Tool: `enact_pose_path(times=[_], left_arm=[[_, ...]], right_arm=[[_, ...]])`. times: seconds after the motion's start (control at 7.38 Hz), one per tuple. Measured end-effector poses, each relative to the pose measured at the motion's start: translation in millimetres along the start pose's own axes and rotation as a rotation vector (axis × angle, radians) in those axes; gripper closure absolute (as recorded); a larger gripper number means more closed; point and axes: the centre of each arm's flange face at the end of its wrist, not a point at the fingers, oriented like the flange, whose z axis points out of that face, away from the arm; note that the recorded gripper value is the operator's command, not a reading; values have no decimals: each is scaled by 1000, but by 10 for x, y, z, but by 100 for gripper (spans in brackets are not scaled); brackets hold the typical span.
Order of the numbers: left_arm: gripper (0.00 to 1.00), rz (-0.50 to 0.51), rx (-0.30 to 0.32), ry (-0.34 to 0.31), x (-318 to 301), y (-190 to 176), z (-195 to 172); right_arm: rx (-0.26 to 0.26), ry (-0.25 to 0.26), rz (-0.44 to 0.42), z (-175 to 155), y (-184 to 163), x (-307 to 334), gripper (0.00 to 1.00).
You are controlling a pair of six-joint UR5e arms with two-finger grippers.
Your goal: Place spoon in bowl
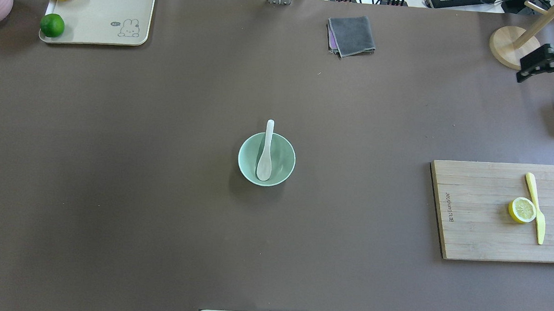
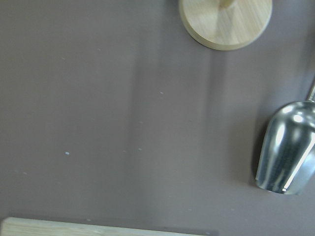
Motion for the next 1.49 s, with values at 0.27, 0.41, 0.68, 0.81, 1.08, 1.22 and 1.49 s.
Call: enact_pose_path(times=[0.27, 0.41, 0.68, 0.81, 1.08, 1.22, 1.49], left_arm=[[2, -72, -24, 63, -211, 148, 40], [2, -98, -41, 95, -268, 211, 112], [2, -121, -62, 117, -319, 262, 212], [2, -125, -67, 119, -331, 266, 238], [2, -128, -72, 120, -344, 271, 263], [2, -129, -73, 121, -347, 273, 267], [2, -130, -74, 121, -352, 285, 275]], right_arm=[[-41, 5, 34, 146, 275, 728, 0], [-49, 4, 66, 167, 430, 949, 0], [-43, -1, 121, 117, 653, 1255, 0], [-39, -1, 139, 90, 714, 1342, 0], [-37, -1, 156, 79, 748, 1398, 0], [-37, 0, 159, 81, 751, 1405, 0], [-37, 0, 160, 81, 752, 1409, 0]])
